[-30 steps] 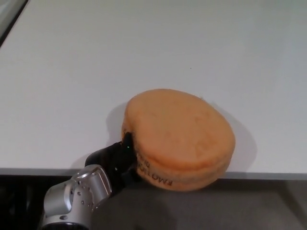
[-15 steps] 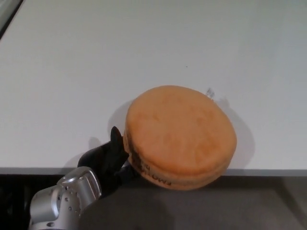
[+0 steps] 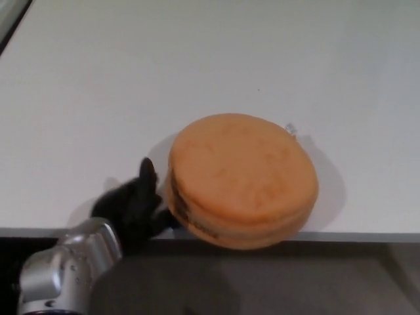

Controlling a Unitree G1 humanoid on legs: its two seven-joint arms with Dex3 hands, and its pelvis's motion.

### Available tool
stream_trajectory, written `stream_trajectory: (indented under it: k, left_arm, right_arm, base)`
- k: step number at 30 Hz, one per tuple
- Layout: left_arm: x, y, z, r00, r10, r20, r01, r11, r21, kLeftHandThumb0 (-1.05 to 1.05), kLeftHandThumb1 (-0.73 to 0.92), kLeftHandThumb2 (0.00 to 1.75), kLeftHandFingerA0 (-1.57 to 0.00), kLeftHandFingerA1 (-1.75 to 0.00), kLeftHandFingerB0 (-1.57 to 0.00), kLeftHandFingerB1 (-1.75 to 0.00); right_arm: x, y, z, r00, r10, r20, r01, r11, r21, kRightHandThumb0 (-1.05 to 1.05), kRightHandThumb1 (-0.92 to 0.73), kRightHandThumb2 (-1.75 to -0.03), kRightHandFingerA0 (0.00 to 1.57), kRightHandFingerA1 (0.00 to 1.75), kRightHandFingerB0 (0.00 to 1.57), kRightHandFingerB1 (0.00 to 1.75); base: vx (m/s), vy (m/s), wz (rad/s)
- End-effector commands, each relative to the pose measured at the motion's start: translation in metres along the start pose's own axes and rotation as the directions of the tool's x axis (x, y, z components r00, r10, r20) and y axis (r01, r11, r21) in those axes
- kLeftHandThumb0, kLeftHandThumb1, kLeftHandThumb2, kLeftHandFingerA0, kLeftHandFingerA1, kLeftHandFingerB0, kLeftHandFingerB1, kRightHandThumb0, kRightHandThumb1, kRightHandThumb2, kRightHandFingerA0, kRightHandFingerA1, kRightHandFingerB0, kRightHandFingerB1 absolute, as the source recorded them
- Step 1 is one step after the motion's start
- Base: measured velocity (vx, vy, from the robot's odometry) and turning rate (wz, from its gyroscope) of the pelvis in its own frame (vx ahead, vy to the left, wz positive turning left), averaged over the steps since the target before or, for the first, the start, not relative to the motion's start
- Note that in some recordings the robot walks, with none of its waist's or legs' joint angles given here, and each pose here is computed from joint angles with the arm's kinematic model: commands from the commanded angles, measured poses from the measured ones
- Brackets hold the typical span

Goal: A soft plate is kept in the center of the table close to the robot and the robot uses its left hand to pick up the plate, turns it upside down and places it back on the table

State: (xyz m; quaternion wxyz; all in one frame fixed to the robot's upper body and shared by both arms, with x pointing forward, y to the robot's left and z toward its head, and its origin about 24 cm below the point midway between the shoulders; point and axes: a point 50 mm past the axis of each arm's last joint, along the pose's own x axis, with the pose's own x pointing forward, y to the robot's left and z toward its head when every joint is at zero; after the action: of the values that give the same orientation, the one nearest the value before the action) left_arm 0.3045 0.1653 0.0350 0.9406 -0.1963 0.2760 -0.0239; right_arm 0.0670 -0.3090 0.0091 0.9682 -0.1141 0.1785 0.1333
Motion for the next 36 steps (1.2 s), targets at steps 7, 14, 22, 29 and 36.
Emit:
stream_trajectory:
  k: [7, 14, 22, 29, 36]
  left_arm:
    - [-0.015, 0.023, 0.009, 0.998, 0.056, 0.026, -0.057, 0.997, 0.047, -1.05, 0.73, 1.17, 0.0, -0.12, 0.0, -0.04]
    - [-0.021, 0.026, 0.015, 0.999, 0.028, 0.038, -0.031, 0.997, 0.077, -1.05, 0.72, 1.16, 0.0, -0.12, 0.0, -0.02]
    - [-0.026, 0.022, 0.022, 0.999, 0.01, 0.047, -0.019, 0.982, 0.187, -1.05, 0.73, 1.17, 0.0, -0.12, 0.0, 0.0]
    - [-0.031, 0.016, 0.03, 0.978, 0.142, 0.15, -0.207, 0.644, 0.737, -0.96, 0.66, 1.13, 0.0, -0.21, -0.13, -0.16]
    - [-0.042, 0.011, 0.025, 0.951, 0.09, 0.297, -0.299, 0.521, 0.799, -0.99, 0.68, 1.15, -0.07, -0.22, -0.13, -0.09]
  right_arm:
    - [-0.003, -0.003, 0.002, 1.0, -0.007, -0.016, 0.007, 1.0, 0.008, -0.83, -0.86, -0.67, 0.37, 0.44, 0.16, 0.26]
    - [-0.002, -0.003, 0.002, 1.0, -0.005, -0.011, 0.005, 1.0, 0.008, -0.86, -0.86, -0.67, 0.37, 0.45, 0.16, 0.26]
    - [-0.001, -0.003, 0.004, 1.0, 0.003, -0.009, -0.003, 1.0, 0.016, -0.85, -0.86, -0.67, 0.36, 0.44, 0.16, 0.25]
    - [0.0, -0.006, 0.001, 1.0, -0.006, -0.009, 0.006, 1.0, 0.017, -0.84, -0.85, -0.66, 0.38, 0.43, 0.17, 0.26]
    - [0.002, -0.008, 0.004, 1.0, 0.001, -0.001, -0.001, 1.0, 0.002, -0.85, -0.86, -0.67, 0.38, 0.42, 0.16, 0.26]
  base:
    - [0.0, 0.0, 0.0]
    - [0.0, 0.0, 0.0]
    - [0.0, 0.0, 0.0]
    - [0.0, 0.0, 0.0]
    - [0.0, 0.0, 0.0]
